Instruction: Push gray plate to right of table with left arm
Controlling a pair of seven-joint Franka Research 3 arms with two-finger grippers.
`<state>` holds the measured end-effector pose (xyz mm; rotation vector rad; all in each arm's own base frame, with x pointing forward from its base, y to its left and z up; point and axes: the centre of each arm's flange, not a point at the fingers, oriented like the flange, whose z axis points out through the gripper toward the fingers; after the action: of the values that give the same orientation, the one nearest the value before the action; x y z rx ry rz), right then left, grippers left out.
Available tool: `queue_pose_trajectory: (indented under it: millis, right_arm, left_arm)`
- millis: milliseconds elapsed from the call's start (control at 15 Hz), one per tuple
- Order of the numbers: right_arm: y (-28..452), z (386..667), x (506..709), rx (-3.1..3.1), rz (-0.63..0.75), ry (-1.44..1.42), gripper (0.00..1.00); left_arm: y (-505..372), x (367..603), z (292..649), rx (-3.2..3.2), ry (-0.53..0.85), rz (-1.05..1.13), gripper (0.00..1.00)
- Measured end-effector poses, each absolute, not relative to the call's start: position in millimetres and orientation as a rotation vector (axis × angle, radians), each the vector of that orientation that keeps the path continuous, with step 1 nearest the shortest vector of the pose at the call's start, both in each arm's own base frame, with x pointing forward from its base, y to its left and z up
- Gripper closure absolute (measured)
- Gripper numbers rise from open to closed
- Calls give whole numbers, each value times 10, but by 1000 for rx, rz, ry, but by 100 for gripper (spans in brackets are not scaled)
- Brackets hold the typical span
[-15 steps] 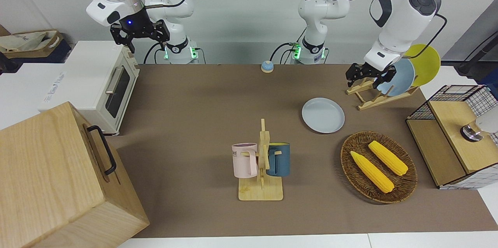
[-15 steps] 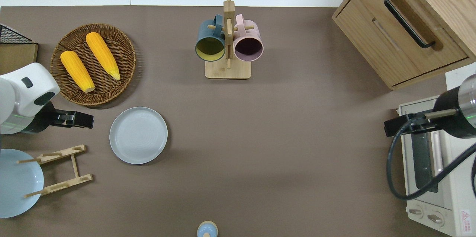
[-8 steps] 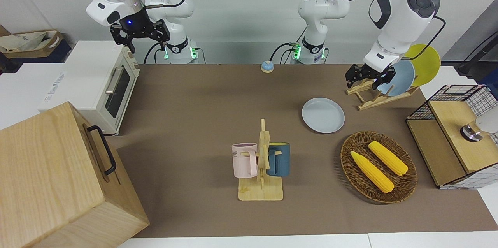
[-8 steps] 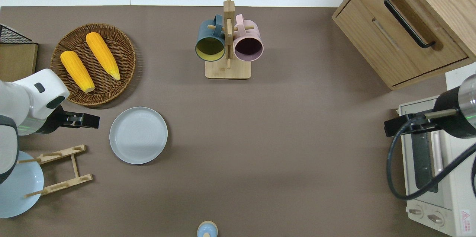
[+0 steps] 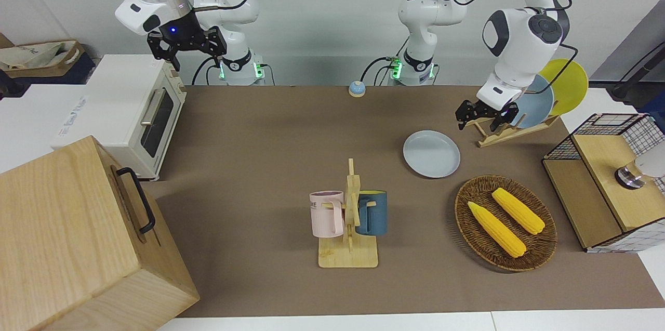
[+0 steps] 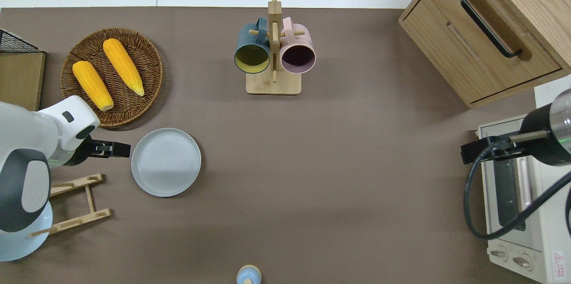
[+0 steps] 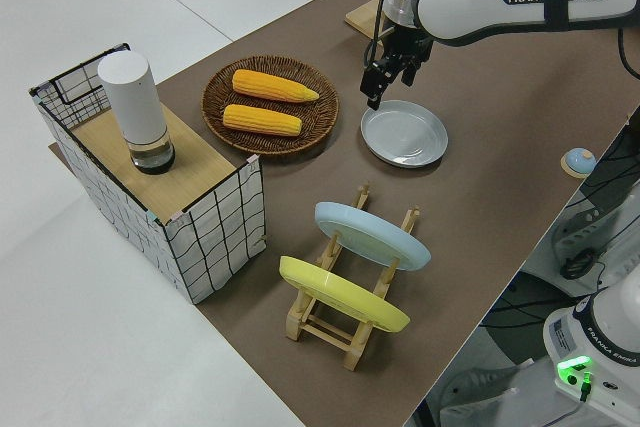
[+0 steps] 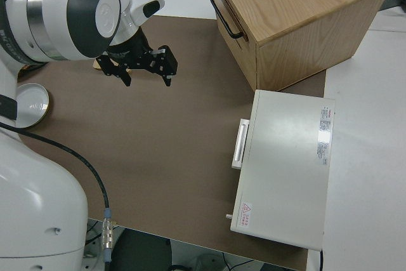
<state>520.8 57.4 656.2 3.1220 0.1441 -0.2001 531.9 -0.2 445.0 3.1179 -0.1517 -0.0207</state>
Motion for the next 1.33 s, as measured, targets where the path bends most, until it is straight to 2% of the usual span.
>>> queue_pose_trajectory:
  millis: [867, 1333]
  right_arm:
    - [574, 6562, 5208, 3122, -200, 144, 1]
    - [574, 6562, 5208, 3122, -200, 144, 1]
  left_arm:
    - [18, 5127, 3840, 3122, -139, 31, 0]
    - [30, 5000, 3452, 3126, -77, 65, 0]
